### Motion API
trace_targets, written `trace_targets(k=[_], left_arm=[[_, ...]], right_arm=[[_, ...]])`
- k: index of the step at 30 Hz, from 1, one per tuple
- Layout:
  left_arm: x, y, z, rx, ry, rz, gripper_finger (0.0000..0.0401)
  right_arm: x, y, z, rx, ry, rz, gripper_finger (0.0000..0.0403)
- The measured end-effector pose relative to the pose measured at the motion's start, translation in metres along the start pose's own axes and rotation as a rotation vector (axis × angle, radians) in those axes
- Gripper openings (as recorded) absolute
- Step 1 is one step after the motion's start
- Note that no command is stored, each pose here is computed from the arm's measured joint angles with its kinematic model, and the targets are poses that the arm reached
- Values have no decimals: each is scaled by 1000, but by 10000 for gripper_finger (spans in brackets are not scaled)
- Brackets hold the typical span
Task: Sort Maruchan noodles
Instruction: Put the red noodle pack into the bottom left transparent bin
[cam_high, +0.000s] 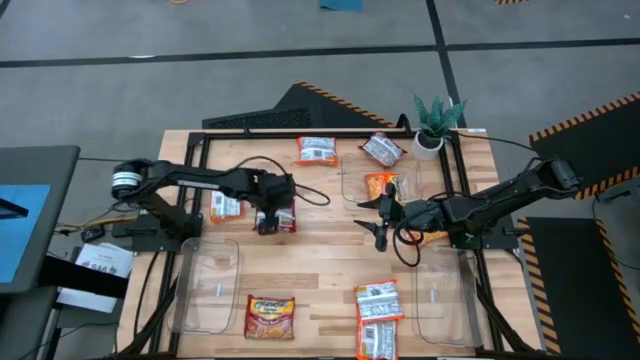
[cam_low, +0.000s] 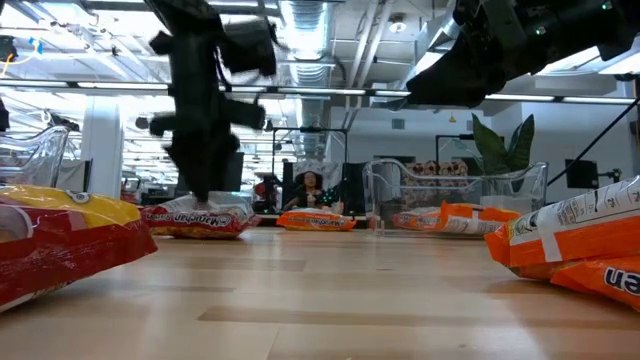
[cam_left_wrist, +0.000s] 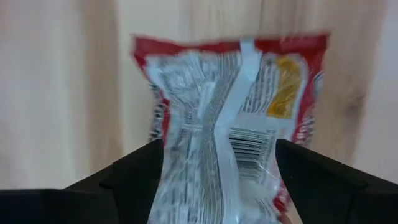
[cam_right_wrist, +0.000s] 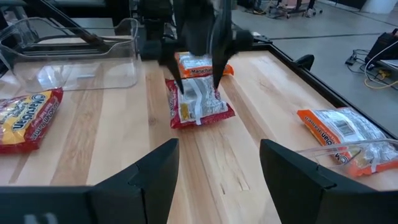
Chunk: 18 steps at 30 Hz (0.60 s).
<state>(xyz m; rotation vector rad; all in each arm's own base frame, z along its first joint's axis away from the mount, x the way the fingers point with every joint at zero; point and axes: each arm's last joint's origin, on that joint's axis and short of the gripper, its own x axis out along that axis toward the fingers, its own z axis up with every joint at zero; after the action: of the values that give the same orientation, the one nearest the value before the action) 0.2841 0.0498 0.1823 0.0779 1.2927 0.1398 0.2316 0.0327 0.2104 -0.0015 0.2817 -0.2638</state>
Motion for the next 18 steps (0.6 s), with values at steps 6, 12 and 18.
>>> trace_targets(k=[6, 12, 18], left_arm=[[39, -2, 9, 38, 89, 23, 298], [37, 0, 10, -24, 54, 101, 224], [31, 7, 3, -57, 91, 164, 21]], right_arm=[[0, 0, 0, 0, 2, -2, 248], [0, 0, 0, -1, 2, -2, 248], [0, 0, 0, 0, 1, -2, 248]])
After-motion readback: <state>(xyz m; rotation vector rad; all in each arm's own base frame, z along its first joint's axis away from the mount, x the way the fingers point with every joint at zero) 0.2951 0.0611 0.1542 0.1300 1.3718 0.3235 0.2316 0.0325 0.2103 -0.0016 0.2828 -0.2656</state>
